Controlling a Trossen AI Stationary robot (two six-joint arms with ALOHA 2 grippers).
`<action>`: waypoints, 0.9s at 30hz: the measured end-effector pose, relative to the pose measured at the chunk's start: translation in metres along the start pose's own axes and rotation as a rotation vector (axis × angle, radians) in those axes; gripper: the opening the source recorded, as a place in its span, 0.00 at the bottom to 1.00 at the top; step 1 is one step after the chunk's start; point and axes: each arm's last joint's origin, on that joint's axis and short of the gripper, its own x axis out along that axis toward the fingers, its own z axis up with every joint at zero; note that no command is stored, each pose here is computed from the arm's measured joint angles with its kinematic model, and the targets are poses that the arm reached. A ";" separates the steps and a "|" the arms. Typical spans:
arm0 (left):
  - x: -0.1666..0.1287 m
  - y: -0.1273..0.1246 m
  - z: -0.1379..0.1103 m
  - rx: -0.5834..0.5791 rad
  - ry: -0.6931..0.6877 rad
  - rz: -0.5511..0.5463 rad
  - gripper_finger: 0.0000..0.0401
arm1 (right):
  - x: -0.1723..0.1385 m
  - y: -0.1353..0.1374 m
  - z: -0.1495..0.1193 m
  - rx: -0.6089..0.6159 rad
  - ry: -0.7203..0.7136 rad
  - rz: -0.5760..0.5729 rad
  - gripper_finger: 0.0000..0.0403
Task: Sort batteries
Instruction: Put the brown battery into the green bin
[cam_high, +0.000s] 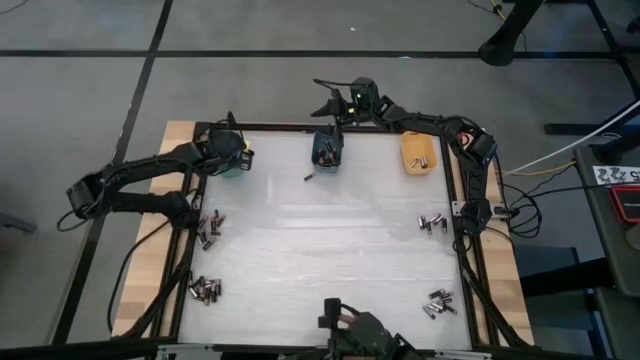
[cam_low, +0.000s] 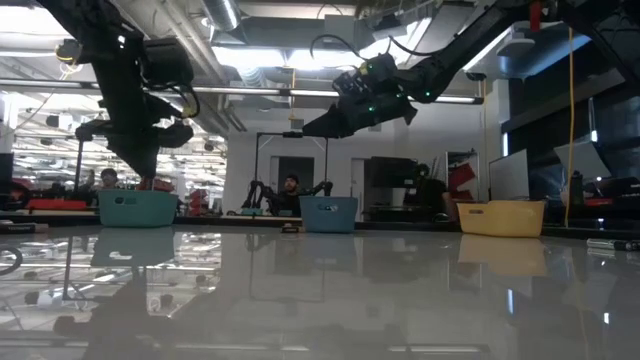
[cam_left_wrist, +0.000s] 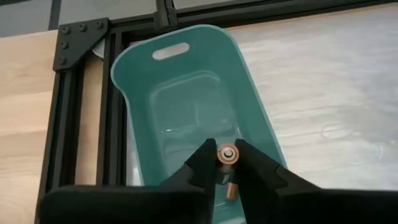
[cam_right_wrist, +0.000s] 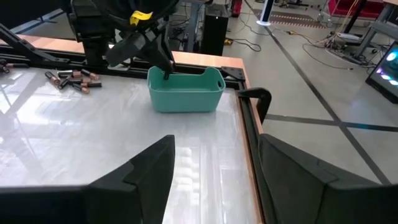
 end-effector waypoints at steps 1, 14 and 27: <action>0.000 0.000 0.000 0.012 -0.001 -0.001 0.17 | 0.000 0.000 0.000 0.000 0.000 0.000 0.58; -0.012 -0.014 0.014 0.104 -0.188 -0.151 0.41 | 0.000 0.002 -0.003 0.022 0.017 0.041 0.58; -0.012 -0.095 0.029 0.448 -0.513 -0.655 0.36 | -0.008 0.002 -0.005 0.071 0.090 0.031 0.58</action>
